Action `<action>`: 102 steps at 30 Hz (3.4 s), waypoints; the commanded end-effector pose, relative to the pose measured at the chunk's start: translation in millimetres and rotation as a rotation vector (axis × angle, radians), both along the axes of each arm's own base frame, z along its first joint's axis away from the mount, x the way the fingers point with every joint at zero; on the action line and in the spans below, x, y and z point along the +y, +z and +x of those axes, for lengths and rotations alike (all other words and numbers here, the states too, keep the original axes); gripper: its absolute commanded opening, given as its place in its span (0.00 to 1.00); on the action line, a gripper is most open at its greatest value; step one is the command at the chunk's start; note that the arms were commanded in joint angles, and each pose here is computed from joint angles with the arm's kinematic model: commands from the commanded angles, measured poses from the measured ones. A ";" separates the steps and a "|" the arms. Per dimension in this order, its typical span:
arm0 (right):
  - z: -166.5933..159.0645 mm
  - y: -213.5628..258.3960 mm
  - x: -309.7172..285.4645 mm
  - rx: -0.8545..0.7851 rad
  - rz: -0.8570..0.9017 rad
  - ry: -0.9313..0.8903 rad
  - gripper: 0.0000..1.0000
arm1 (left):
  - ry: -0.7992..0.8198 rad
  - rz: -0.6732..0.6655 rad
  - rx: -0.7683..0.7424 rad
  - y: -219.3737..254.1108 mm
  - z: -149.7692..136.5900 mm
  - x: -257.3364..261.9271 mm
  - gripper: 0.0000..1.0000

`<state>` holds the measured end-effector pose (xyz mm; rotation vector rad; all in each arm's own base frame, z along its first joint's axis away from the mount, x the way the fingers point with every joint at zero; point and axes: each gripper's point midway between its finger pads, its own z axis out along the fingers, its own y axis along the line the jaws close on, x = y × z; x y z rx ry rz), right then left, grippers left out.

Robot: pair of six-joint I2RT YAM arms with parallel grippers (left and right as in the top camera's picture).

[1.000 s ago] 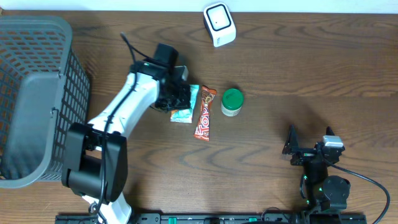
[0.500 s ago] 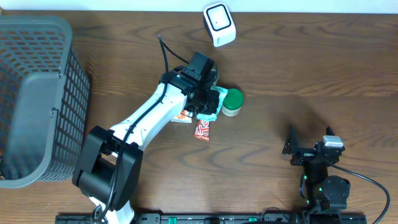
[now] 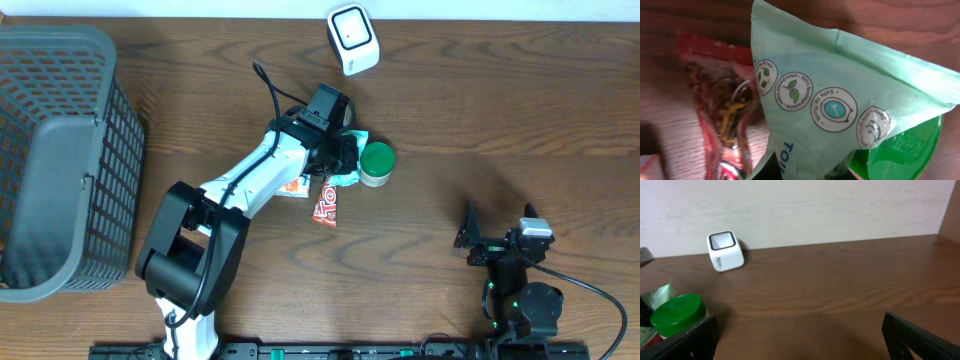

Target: Scan the item barcode

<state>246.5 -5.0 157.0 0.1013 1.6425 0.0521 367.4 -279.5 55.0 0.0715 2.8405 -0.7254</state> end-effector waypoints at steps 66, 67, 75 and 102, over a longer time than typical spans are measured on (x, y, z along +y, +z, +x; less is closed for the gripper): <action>-2.7 52.2 57.7 0.850 -0.011 0.400 0.99 | 0.385 0.332 -0.578 229.3 -6.5 218.6 0.98; 2.2 52.8 63.6 0.878 -0.008 0.447 0.99 | 0.384 0.335 -0.571 227.9 -7.7 218.9 0.98; 48.9 25.4 78.3 0.941 -0.297 0.796 0.99 | 0.372 0.354 -0.529 219.7 -15.4 220.8 0.98; 109.1 -71.8 96.7 1.071 -0.669 1.005 0.99 | 0.368 0.347 -0.526 219.4 -15.6 219.5 0.98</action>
